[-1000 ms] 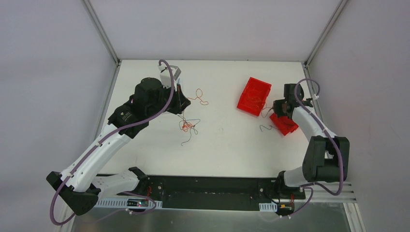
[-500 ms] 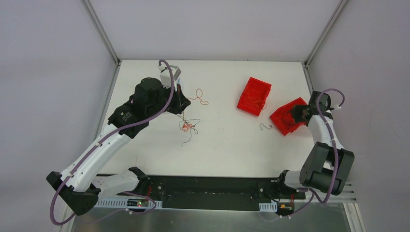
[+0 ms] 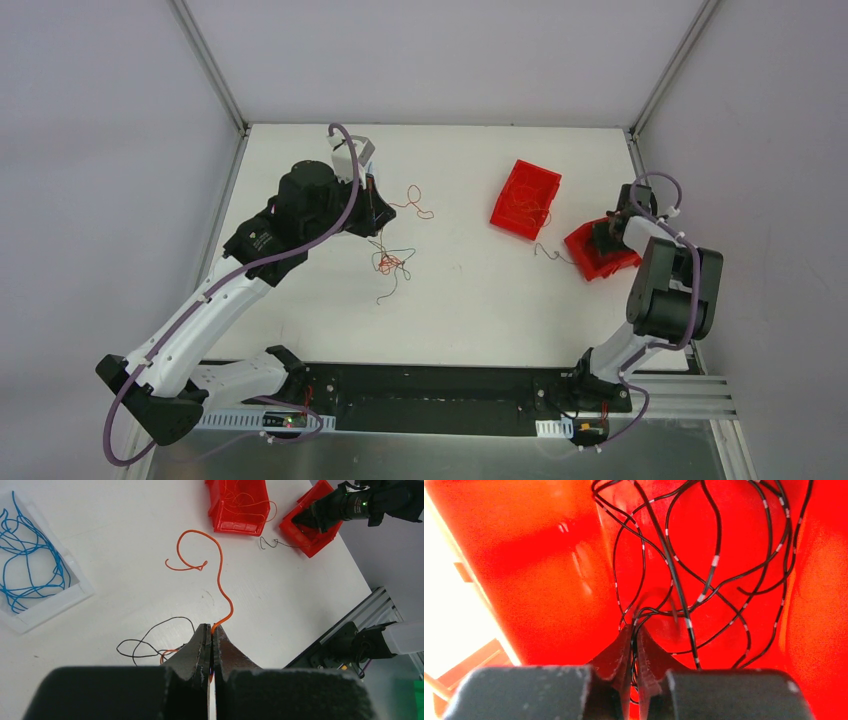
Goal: Untangle the cables
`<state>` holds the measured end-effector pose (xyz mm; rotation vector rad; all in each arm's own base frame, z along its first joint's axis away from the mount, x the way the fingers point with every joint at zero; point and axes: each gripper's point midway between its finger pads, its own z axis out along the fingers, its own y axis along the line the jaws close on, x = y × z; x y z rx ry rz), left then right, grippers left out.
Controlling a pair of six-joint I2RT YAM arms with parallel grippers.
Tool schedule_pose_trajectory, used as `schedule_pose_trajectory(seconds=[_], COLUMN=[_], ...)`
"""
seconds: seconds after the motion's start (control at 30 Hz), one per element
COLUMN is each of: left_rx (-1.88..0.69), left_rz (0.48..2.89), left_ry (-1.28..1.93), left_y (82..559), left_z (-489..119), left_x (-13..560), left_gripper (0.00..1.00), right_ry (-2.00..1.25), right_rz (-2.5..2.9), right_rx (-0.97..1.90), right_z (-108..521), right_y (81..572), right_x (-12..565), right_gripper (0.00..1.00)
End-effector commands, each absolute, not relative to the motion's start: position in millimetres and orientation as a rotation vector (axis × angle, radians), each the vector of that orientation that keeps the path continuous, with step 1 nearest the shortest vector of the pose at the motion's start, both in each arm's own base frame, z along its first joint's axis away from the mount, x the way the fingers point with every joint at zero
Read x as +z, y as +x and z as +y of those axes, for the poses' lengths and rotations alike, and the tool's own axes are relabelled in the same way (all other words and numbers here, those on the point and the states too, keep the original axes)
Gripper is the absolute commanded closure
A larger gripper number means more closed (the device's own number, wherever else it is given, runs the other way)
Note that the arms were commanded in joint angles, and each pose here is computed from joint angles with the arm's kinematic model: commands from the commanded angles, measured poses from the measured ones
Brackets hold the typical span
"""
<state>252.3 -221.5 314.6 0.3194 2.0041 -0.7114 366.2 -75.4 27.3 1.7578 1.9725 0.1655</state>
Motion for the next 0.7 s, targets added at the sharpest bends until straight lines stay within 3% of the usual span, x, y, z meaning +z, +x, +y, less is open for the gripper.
schedule_pose_trajectory(seconds=[0.0,0.07,0.1,0.2,0.37,0.47,0.67], left_rx=[-0.761,-0.768,-0.775,-0.803,-0.863,-0.903,-1.016], left_rz=[1.958,1.961,1.965,1.968,1.993,2.010,2.017], left_ry=[0.314,0.314,0.314,0.317,0.326,0.337,0.377], left_y=[252.9,253.3,253.6,254.0,253.6,252.8,247.1], left_z=[-226.9,-228.5,-230.0,-235.5,-247.3,-255.4,-272.7], left_x=[331.3,331.7,331.5,334.5,334.6,333.9,341.9], left_gripper=[1.00,1.00,1.00,1.00,1.00,1.00,1.00], right_ry=[1.678,1.638,1.609,1.549,1.468,1.383,0.709], right_rz=[1.983,1.978,1.975,1.942,1.908,1.957,2.108], right_rx=[0.007,-0.089,-0.123,-0.136,-0.055,0.065,0.823], right_z=[-87.9,-93.8,-95.5,-95.9,-85.4,-66.8,62.8], right_y=[361.3,356.6,354.7,347.5,330.4,324.1,318.1], right_x=[47.0,66.4,77.0,105.4,144.8,159.9,207.1], right_gripper=[0.82,0.43,0.39,0.37,0.19,0.18,0.18])
